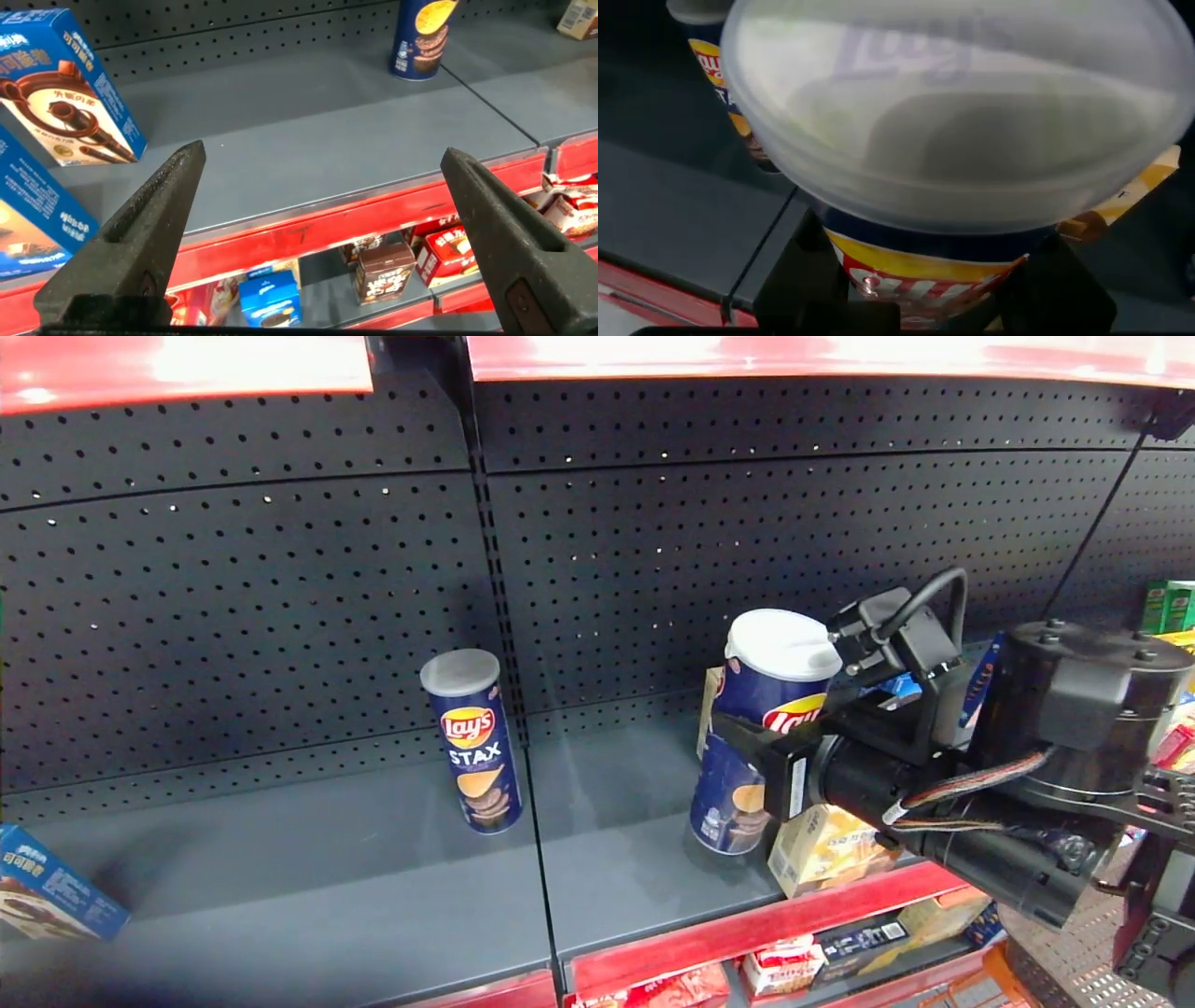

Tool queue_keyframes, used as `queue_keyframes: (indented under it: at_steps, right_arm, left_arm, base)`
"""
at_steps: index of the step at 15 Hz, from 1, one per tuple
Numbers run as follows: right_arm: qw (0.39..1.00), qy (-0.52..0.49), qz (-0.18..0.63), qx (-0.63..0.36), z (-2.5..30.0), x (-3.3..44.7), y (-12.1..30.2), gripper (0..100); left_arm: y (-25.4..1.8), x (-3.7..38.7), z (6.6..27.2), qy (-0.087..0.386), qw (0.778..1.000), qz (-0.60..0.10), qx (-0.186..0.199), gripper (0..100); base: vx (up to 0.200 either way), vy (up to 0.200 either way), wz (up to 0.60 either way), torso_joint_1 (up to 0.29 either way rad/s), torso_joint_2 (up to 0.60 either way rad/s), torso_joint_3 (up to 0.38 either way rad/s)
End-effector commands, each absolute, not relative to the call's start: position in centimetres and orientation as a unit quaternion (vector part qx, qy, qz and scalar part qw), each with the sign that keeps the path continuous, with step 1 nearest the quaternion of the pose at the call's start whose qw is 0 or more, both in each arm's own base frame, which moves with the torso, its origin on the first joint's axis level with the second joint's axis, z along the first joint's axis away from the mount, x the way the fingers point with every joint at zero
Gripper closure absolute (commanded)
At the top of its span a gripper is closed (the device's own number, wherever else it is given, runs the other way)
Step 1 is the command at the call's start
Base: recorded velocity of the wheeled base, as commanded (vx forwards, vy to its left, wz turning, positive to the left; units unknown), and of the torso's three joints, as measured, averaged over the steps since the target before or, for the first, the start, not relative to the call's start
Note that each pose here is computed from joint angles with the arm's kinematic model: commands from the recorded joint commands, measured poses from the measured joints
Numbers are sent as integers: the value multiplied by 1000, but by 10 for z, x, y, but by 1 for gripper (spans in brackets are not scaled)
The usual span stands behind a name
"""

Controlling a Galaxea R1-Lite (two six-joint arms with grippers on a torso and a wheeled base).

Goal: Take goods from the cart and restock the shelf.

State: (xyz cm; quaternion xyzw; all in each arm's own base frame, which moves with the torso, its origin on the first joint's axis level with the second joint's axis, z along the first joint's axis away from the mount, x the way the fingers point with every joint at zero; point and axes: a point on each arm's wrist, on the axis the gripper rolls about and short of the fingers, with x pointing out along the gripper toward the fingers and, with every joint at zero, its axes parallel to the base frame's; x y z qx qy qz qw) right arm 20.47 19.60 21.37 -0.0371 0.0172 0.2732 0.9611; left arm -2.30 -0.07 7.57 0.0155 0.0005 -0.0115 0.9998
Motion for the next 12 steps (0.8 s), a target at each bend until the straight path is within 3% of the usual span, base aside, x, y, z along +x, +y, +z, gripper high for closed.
queue_keyframes:
  at_steps: [1, 12]
  right_arm:
    - [960, 23, 275, -41, 210, 206, 198, 100]
    - [936, 16, 348, -41, 204, 196, 200, 100]
  left_arm:
    - [-1, -23, 76, 1, 1000, -12, 15, 0]
    - [-1, -23, 76, 0, 1000, -12, 16, 0]
  base:
    - [0, 0, 0, 0, 0, 0]
    - [0, 0, 0, 0, 0, 0]
